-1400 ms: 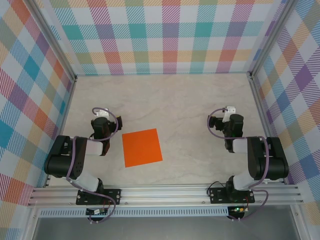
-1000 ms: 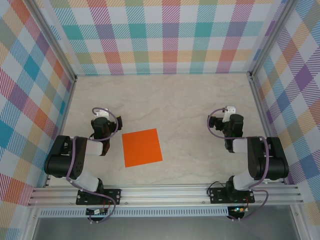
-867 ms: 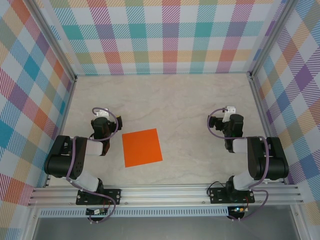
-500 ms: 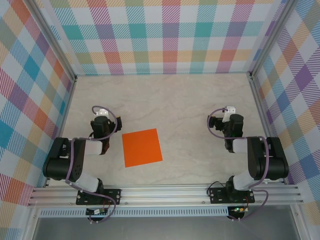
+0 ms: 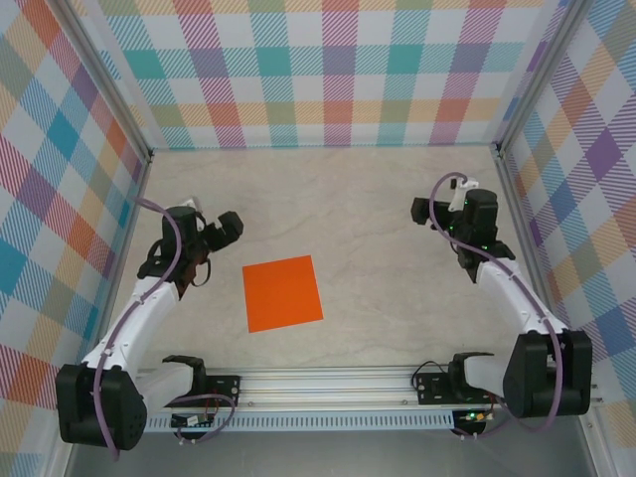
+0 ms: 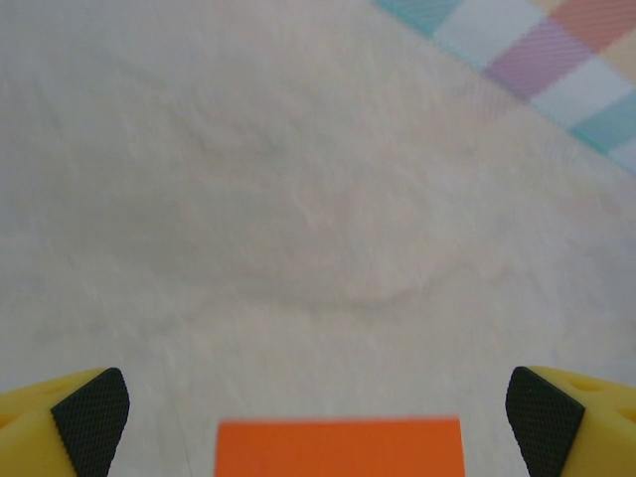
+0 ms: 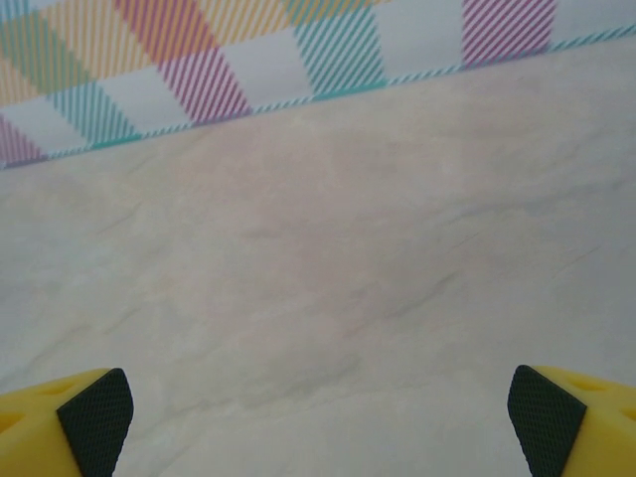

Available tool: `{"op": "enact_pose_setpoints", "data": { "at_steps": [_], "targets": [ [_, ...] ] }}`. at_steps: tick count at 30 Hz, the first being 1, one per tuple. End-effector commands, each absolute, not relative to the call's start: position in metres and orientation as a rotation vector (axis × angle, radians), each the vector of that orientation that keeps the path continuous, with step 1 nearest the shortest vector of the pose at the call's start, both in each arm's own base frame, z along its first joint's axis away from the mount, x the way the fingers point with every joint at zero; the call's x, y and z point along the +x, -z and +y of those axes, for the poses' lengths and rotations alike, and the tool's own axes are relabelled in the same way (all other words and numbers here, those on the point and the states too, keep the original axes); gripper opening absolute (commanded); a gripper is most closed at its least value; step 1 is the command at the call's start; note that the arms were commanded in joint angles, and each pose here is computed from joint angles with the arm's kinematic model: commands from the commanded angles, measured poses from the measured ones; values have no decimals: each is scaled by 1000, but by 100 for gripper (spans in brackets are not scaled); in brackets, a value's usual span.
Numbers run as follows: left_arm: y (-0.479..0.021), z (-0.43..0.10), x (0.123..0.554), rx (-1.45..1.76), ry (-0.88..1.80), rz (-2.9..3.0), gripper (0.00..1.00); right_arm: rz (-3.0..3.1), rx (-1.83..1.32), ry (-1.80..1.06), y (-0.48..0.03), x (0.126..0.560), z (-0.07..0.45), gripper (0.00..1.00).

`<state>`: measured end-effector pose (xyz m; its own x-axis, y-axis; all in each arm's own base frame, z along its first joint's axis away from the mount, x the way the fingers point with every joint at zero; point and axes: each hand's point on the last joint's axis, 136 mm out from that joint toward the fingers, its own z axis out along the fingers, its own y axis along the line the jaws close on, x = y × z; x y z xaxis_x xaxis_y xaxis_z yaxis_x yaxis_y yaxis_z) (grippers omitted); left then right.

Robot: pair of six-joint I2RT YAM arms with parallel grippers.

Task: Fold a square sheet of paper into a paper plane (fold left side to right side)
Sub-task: Pick up the square sheet of paper from the center of the table.

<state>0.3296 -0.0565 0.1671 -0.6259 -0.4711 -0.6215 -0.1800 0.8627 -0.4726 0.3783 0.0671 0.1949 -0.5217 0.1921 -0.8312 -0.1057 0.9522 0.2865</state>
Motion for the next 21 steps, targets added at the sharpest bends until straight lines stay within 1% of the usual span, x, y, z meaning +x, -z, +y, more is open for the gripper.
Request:
{"op": "enact_pose_setpoints", "data": {
  "at_steps": [1, 7, 11, 17, 21],
  "targets": [
    [-129, -99, 274, -489, 676, 2523, 100, 2340, 70, -468, -152, 334, 110, 100],
    [-91, -140, 220, -471, 865, 2715, 100, 2439, -98, -486, -131, 305, 199, 100],
    [-69, -147, 192, -464, 856, 2784, 93, 2541, -272, -355, -104, 294, 252, 100],
    [-55, -147, 183, -456, 858, 2799, 86, 2585, -449, -271, -77, 302, 318, 100],
    [-50, -149, 186, -456, 872, 2793, 84, 2615, -495, -231, -61, 314, 343, 100]
  ]
}}
